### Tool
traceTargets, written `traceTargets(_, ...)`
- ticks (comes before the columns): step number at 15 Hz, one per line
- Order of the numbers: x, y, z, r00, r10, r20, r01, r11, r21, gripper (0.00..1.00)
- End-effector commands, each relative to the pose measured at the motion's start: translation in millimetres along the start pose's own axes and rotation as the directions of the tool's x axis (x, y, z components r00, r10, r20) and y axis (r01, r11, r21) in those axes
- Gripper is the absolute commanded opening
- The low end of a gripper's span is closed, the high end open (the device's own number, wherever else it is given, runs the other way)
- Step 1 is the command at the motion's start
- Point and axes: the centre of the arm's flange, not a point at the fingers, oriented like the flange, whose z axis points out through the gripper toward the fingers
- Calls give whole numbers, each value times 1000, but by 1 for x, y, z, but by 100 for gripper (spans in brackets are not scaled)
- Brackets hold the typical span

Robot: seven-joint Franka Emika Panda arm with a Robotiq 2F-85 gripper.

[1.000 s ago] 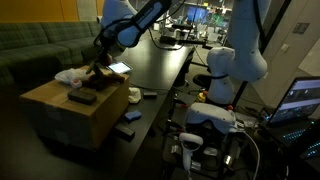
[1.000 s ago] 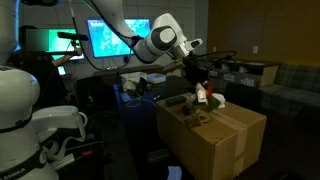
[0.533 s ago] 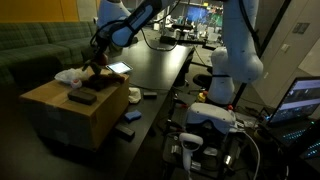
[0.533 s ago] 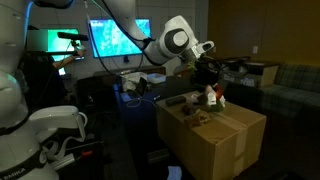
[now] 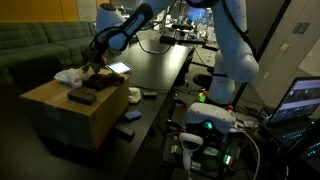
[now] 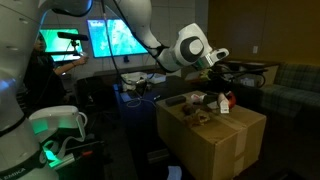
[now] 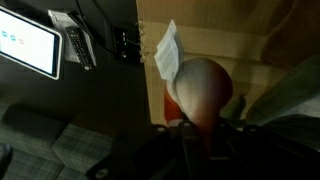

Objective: Put the white towel on the table, then the moose on the box, then the duster on the table, then the turnip plushie on the box, then the plastic on the table, then the blue sponge on the box, then the duster from the box to the table, lastly, the other duster from the table to the box

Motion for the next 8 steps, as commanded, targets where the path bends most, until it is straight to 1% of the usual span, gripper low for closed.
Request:
traceTargets(1,16,-3,30,1000,14,17,-13,1000,-4,3)
traceTargets(5,10,-11,48,998,-1,57,0,1000,12,3)
traceTargets(8,8,-19,52,997,-16,80,13,999,32,3)
